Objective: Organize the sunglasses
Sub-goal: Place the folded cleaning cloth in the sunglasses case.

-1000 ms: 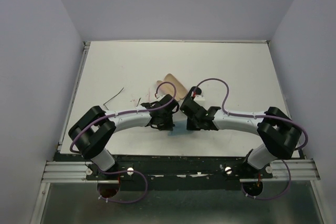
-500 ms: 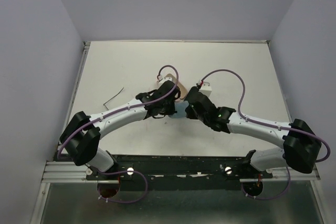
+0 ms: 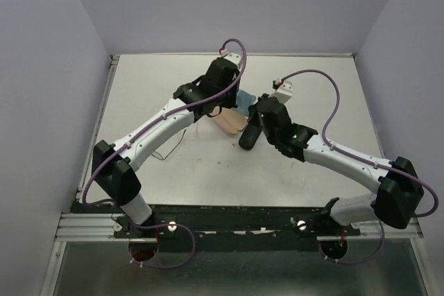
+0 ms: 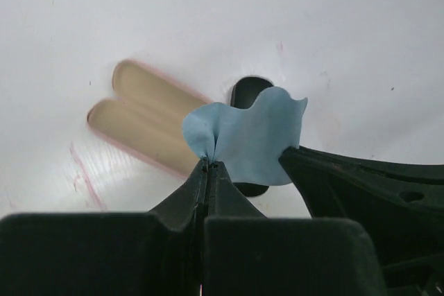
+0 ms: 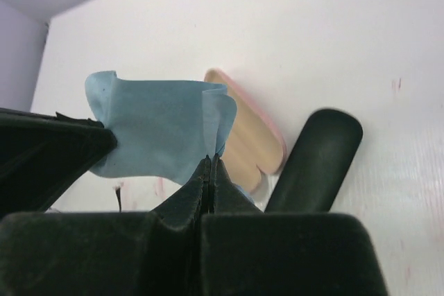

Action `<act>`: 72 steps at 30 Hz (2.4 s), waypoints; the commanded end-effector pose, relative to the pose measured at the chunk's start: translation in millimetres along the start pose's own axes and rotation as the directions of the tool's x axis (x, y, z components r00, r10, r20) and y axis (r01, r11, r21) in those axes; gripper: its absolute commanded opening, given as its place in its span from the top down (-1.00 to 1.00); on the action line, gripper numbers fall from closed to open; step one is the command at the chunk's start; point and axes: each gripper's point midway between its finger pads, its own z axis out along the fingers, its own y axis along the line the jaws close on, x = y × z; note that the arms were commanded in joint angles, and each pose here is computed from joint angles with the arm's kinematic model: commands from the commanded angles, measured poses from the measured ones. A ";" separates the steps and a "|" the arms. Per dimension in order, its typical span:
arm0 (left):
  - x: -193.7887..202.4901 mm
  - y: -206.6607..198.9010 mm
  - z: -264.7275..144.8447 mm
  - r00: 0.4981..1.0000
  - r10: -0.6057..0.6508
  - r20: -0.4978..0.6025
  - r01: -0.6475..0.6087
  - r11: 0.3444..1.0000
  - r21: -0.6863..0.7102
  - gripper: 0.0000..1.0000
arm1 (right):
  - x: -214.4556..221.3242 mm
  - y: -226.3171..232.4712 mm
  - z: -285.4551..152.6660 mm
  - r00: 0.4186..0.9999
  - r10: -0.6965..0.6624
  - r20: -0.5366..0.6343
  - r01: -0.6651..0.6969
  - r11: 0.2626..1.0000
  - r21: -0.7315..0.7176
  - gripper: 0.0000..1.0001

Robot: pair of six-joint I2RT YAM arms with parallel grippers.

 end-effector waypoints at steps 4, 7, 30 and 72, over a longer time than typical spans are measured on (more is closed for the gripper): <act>-69.6 0.1 2.5 0.973 0.229 0.039 -0.231 0.970 0.073 1.00 | -71.7 19.8 31.9 0.981 0.100 0.167 -0.091 0.994 -0.058 0.99; -99.4 -8.2 -0.8 0.959 0.271 0.084 -0.280 0.952 0.121 1.00 | -93.0 24.8 38.3 0.972 0.115 0.207 -0.099 0.992 -0.083 0.99; -48.9 57.0 66.2 0.918 0.397 -0.016 -0.395 0.917 0.060 1.00 | 4.9 21.1 89.2 0.993 0.110 -0.040 -0.114 0.987 -0.117 0.99; 48.7 98.3 153.0 0.917 0.300 -0.261 -0.292 0.954 0.070 1.00 | 108.8 -37.1 122.4 0.969 0.168 -0.183 -0.155 0.984 0.084 0.99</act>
